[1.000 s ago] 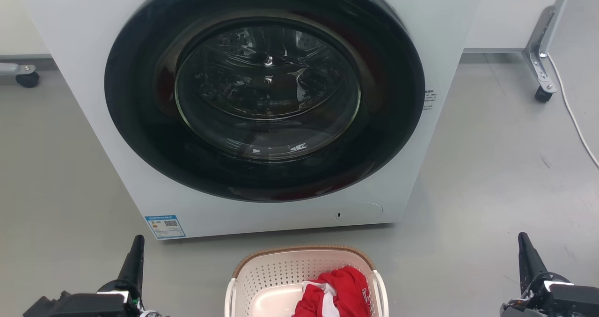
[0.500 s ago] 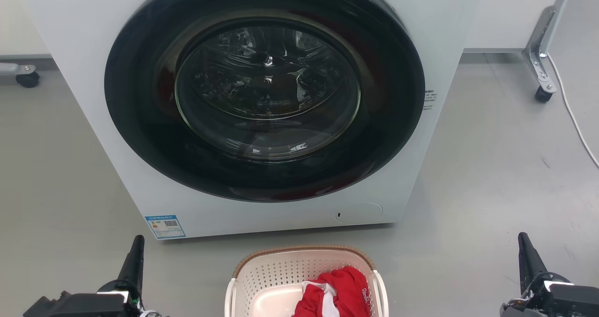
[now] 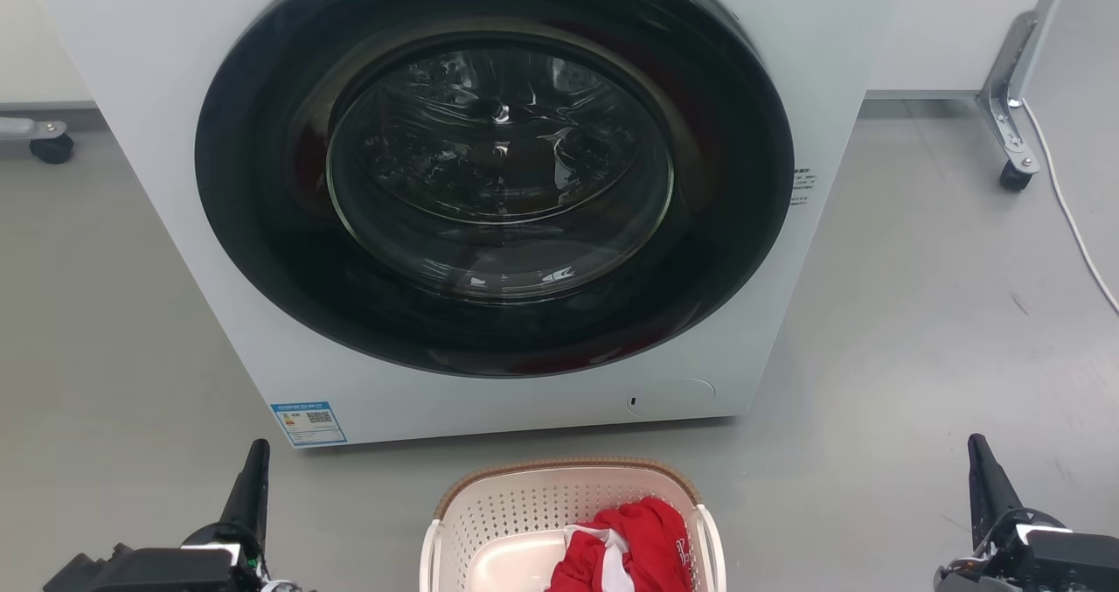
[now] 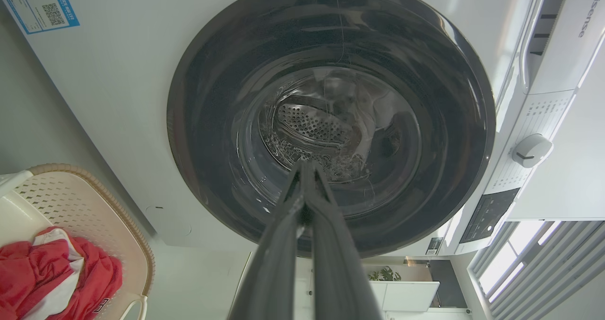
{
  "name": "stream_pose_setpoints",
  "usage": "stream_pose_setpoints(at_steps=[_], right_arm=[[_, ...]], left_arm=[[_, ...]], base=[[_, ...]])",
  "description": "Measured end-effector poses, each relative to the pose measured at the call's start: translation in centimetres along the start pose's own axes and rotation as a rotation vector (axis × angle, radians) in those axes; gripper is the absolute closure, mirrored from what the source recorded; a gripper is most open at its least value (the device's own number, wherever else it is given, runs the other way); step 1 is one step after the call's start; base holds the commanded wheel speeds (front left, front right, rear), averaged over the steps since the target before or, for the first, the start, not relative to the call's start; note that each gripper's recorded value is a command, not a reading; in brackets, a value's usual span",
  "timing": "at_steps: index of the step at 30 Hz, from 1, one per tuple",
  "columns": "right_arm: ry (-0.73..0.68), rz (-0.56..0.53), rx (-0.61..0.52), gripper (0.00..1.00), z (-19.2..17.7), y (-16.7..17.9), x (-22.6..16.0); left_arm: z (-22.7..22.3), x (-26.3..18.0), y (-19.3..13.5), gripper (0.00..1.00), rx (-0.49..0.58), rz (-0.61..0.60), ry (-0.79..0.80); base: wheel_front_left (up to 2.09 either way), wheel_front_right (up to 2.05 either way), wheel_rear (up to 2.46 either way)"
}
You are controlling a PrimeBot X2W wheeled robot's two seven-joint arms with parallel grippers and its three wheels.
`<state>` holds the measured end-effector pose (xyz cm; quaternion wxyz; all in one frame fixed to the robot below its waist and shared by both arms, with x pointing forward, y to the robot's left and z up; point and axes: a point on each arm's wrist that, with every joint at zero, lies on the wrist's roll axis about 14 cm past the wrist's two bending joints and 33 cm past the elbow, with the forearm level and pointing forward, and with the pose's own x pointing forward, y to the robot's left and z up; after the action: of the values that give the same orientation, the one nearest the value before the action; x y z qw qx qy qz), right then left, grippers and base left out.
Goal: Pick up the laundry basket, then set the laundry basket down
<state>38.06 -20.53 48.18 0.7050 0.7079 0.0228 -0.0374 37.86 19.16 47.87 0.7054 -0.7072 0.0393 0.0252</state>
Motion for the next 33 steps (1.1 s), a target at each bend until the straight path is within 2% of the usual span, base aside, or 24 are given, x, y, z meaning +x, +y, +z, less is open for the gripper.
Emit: stream_pose_setpoints(at_steps=[33], right_arm=[[0.0, 0.001, 0.0, 1.0, 0.0, 0.02, 0.0]], left_arm=[[0.0, 0.0, 0.0, 1.0, 0.0, 0.0, 0.0]], base=[[0.0, 0.0, 0.0]])
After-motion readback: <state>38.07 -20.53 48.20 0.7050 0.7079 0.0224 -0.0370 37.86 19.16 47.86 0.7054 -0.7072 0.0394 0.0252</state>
